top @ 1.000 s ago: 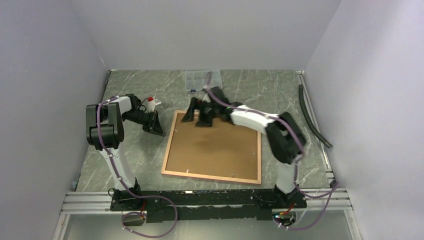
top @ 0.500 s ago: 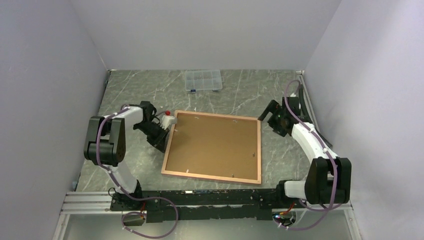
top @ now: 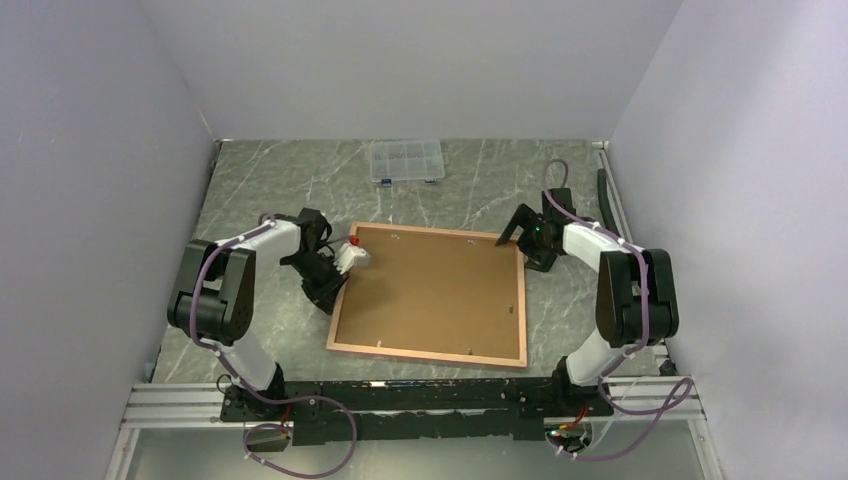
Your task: Put the photo into the frame
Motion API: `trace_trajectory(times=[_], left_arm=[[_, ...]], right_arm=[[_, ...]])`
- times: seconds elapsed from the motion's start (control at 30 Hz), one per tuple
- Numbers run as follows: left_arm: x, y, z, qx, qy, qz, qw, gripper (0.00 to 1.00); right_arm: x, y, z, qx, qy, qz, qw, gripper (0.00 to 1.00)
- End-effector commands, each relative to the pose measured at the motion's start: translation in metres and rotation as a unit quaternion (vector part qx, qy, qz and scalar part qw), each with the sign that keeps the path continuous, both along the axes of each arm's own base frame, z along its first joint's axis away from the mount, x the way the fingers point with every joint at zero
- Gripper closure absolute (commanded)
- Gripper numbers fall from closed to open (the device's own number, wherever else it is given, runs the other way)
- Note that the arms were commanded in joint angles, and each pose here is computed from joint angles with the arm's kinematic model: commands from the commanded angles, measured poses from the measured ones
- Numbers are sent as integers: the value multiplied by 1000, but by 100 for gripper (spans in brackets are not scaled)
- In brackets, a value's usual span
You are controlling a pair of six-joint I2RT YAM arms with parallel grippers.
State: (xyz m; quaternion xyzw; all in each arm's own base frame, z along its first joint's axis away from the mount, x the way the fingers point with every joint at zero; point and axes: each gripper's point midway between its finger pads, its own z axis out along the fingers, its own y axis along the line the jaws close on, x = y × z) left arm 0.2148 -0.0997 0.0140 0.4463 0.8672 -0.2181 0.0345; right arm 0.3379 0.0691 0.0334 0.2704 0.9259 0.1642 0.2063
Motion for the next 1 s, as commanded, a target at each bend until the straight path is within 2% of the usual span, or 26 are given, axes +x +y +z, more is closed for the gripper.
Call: trace_trajectory(times=[0.0, 0.1, 0.3, 0.43, 0.57, 0.67, 0.73, 0.87, 0.97], left_arm=[[-14, -8, 1, -6, 6, -40, 999, 83], [-21, -16, 5, -18, 5, -63, 998, 83], [-38, -38, 9, -25, 25, -111, 993, 84], [-58, -54, 16, -39, 48, -150, 987, 83], [-66, -60, 29, -50, 69, -166, 982, 78], [-67, -59, 48, -50, 83, -172, 980, 66], [-60, -59, 63, -57, 78, -172, 980, 62], [-17, -53, 95, -87, 37, -128, 987, 59], [45, -36, 107, -92, -9, -51, 994, 60]], right_arm=[[46, 40, 26, 48, -69, 41, 996, 0], [60, 69, 15, 49, -48, 79, 995, 0], [97, 151, 28, 66, -58, 155, 984, 0], [101, 170, 26, 61, -47, 151, 986, 0], [109, 159, 36, 35, -59, 140, 988, 0], [114, 128, 61, -16, -75, 112, 991, 0], [108, 101, 76, -46, -85, 74, 993, 0], [64, 56, 80, -66, -78, 18, 995, 0], [21, 45, 78, -61, -64, 14, 996, 0]])
